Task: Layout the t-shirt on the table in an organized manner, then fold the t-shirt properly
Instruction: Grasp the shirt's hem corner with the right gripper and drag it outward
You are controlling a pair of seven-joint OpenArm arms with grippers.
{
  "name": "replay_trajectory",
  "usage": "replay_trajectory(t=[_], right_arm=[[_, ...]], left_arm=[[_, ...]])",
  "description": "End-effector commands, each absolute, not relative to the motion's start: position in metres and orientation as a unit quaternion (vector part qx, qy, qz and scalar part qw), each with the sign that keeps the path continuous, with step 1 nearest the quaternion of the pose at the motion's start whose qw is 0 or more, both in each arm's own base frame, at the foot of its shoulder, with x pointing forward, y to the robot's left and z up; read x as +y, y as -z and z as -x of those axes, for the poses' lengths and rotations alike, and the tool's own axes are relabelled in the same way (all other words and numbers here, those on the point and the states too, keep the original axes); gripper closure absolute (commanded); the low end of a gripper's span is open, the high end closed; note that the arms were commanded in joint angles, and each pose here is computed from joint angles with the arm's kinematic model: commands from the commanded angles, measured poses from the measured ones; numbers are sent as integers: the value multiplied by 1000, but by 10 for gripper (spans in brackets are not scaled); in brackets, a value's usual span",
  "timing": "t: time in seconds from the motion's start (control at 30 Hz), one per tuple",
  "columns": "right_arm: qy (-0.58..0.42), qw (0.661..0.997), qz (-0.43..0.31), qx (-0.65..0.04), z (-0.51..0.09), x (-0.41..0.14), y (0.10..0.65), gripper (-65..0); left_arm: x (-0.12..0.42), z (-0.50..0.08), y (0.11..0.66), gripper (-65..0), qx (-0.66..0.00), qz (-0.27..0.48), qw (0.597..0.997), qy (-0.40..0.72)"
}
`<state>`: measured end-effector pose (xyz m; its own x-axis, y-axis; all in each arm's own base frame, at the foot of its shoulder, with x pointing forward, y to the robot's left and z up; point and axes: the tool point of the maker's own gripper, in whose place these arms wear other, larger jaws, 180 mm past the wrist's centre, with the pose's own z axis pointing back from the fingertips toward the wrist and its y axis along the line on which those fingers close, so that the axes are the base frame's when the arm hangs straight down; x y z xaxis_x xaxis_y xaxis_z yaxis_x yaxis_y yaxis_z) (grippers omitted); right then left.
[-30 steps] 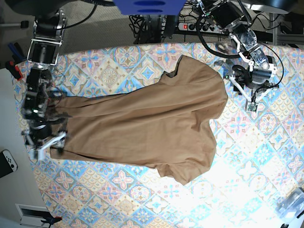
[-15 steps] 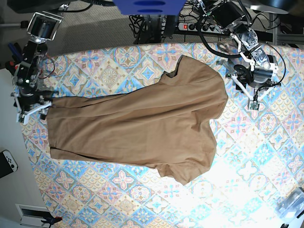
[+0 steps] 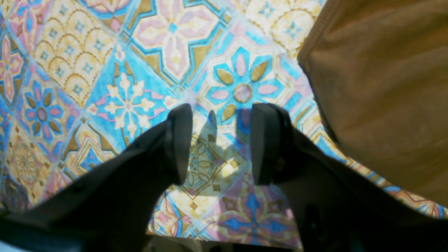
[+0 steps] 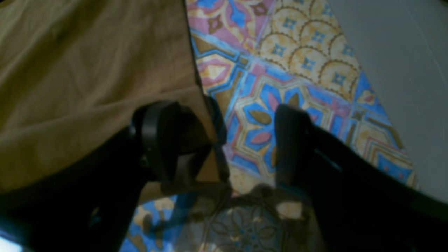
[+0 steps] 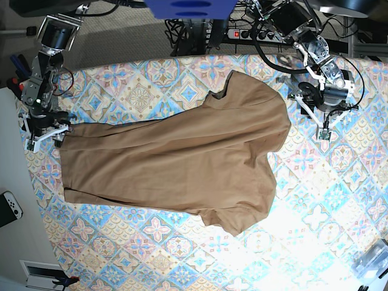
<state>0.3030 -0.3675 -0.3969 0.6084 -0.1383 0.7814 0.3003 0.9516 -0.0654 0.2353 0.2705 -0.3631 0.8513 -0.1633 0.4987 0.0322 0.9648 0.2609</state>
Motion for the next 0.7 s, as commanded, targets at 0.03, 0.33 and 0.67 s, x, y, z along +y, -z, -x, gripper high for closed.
replay_trajectory(t=[0.03, 0.33, 0.67], right_arm=[[117, 881, 105, -445, -308, -375, 383, -397], [58, 896, 55, -437, -315, -335, 396, -234], [54, 888, 61, -453, -320, -335, 383, 0]], left_arm=[[273, -242, 354, -268, -285, -130, 948, 51], [271, -243, 354, -268, -286, -128, 948, 50], [271, -242, 355, -268, -285, -127, 949, 50]])
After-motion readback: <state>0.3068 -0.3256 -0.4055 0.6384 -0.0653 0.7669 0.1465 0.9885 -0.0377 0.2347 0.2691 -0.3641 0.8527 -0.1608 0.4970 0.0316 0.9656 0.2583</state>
